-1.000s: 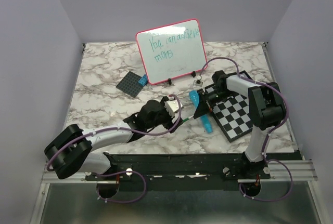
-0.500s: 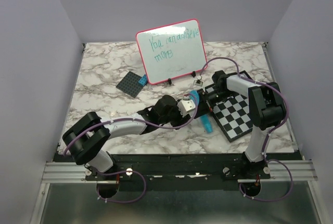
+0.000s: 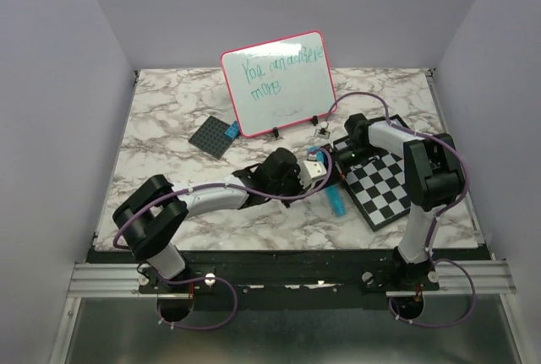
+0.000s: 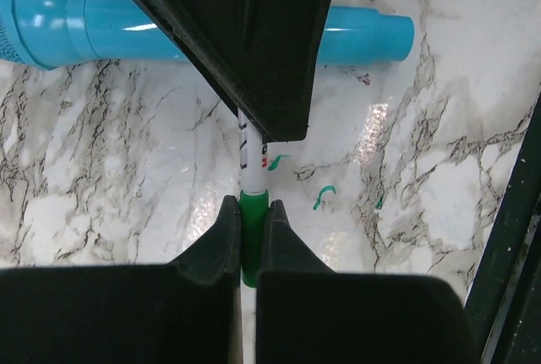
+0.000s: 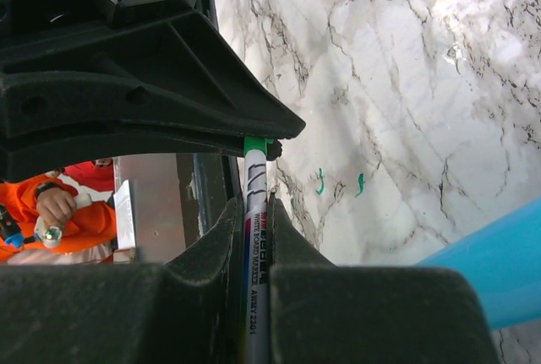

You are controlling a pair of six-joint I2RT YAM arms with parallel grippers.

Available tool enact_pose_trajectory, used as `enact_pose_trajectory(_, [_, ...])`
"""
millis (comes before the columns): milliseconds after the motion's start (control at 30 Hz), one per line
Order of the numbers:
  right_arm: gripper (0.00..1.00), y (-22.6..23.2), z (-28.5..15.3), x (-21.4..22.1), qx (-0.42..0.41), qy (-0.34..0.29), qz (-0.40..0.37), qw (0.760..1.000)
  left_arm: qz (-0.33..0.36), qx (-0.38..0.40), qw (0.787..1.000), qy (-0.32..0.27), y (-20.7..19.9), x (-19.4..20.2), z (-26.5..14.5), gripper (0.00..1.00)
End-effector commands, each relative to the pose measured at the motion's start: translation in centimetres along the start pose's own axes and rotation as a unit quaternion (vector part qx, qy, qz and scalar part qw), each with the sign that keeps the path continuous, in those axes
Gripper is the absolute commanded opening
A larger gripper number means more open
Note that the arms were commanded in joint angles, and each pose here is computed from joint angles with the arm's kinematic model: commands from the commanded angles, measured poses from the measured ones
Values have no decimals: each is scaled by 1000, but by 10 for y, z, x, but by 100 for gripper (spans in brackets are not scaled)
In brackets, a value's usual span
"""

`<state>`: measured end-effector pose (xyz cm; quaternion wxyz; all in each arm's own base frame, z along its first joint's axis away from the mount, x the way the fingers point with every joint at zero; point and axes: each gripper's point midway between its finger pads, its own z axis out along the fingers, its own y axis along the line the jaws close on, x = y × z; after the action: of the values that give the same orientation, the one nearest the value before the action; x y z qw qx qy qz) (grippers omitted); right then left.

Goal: Write a sentence on the whiteboard
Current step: Close the whiteboard marker at the center of the board.

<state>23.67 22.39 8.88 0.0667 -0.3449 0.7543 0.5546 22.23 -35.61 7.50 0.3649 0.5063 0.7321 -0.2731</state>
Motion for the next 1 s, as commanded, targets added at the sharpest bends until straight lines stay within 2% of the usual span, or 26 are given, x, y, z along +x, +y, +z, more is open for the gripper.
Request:
enact_pose_trajectory(0, [1, 4, 10, 3, -25, 7, 16, 1000, 40, 10, 997, -62, 5, -64, 4, 0])
enact_pose_trajectory(333, [1, 13, 24, 7, -49, 22, 21, 998, 81, 30, 990, -110, 10, -134, 12, 0])
enact_pose_trajectory(500, [1, 16, 19, 1, -38, 17, 4, 999, 73, 23, 991, -113, 12, -136, 7, 0])
enact_pose_trajectory(533, [1, 14, 17, 0, -35, 13, 3, 999, 66, 20, 992, -105, 12, -125, 6, 3])
enact_pose_trajectory(567, [1, 13, 16, -2, -31, 11, -1, 999, 60, 14, 993, -100, 13, -119, 5, 19])
enact_pose_trajectory(600, [1, 13, 14, -2, -25, 11, -3, 1000, 52, 9, 993, -104, 13, -117, -3, 25])
enact_pose_trajectory(633, [1, 12, 13, -3, -23, 9, -5, 1000, 45, 5, 994, -95, 11, -100, -3, 30])
enact_pose_trajectory(667, [1, 12, 12, -3, -21, 8, -7, 1000, 38, 3, 995, -95, 10, -94, -6, 40])
enact_pose_trajectory(800, [1, 10, 11, -6, -14, 9, -11, 1000, 18, -23, 994, -107, 8, -79, -34, 53])
enact_pose_trajectory(833, [1, 10, 11, -7, -11, 9, -14, 1000, 8, -25, 995, -97, 6, -64, -38, 54])
enact_pose_trajectory(900, [1, 6, 10, -13, 3, 5, -18, 1000, 6, -38, 992, -119, 4, -69, -58, 56])
enact_pose_trajectory(933, [1, 4, 10, -15, 8, 4, -20, 1000, 0, -51, 992, -114, 5, -57, -64, 61])
enact_pose_trajectory(967, [2, 1, 9, -22, 16, -2, -24, 1000, -9, -60, 990, -125, 6, -60, -72, 72])
